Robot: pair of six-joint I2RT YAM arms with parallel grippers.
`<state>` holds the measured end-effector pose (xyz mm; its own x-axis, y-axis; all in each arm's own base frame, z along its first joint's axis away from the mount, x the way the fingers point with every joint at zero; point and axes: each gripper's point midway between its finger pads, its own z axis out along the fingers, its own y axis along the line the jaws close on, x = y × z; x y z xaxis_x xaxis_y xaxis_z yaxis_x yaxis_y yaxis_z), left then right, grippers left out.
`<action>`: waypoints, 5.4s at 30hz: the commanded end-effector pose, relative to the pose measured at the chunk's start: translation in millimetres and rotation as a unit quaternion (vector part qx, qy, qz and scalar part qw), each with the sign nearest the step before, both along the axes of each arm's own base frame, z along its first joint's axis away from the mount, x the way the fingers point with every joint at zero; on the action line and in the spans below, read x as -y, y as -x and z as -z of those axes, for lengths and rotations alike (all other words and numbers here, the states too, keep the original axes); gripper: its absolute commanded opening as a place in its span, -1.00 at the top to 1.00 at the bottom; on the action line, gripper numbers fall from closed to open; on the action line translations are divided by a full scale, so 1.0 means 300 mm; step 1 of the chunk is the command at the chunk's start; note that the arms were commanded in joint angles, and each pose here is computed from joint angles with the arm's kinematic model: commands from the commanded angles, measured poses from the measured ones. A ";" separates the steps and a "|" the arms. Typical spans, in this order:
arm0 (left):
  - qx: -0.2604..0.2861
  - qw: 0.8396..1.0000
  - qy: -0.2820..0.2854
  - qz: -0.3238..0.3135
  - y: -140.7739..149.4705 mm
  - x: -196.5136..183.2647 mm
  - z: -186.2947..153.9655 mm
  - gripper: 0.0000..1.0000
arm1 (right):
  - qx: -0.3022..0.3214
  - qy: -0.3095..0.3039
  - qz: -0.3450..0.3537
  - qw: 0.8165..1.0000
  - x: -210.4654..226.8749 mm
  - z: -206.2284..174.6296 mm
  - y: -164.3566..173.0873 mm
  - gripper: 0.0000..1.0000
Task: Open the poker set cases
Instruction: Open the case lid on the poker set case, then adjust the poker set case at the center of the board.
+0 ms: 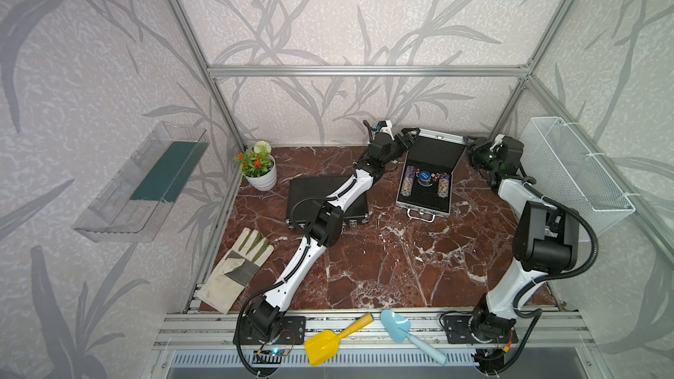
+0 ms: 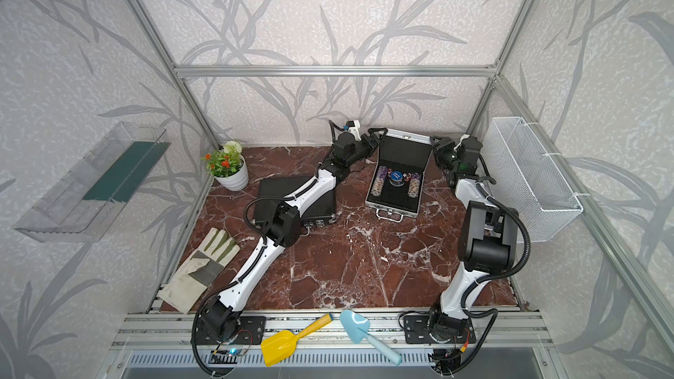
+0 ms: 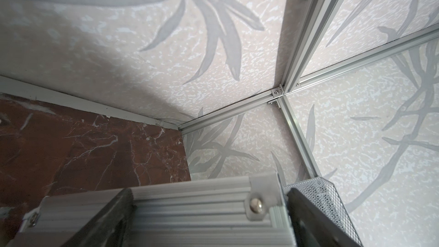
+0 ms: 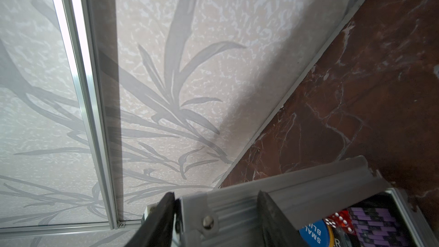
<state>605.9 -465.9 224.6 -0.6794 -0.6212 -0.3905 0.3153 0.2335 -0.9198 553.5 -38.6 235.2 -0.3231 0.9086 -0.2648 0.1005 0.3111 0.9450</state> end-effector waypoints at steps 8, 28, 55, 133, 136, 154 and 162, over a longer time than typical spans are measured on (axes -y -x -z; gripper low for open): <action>-0.009 0.999 -0.016 0.036 0.048 0.015 -0.018 -0.98 | 0.017 -0.083 -0.030 0.996 -0.105 -0.021 -0.049 -0.14; 0.055 0.998 -0.027 0.012 0.039 -0.111 -0.257 -0.99 | 0.027 -0.098 -0.031 0.994 -0.141 -0.041 -0.099 -0.14; 0.034 0.996 -0.041 0.065 0.225 -0.119 -0.197 -0.82 | 0.026 -0.086 -0.035 0.995 -0.156 -0.045 -0.138 -0.14; 0.074 0.991 -0.099 0.044 0.079 -0.208 -0.205 -0.99 | -0.190 0.235 -0.173 0.937 -0.215 0.355 0.540 -0.29; 0.072 0.990 -0.117 0.038 0.075 -0.219 -0.197 -0.99 | -0.185 0.229 -0.177 0.939 -0.231 0.356 0.518 -0.30; 0.061 0.989 -0.133 0.028 0.125 -0.274 -0.171 -0.99 | -0.191 0.233 -0.258 0.918 -0.462 0.405 0.465 -0.29; 0.057 0.974 -0.213 -0.053 0.253 -0.512 -0.141 -0.98 | -0.119 0.236 -0.328 0.907 -0.694 0.350 0.456 -0.29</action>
<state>533.5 -344.3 213.8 -0.6961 -0.4187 -0.5833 0.2970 0.5717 -0.7648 404.9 148.5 108.0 -0.8703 0.3256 -0.3695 0.0224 0.7756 0.6308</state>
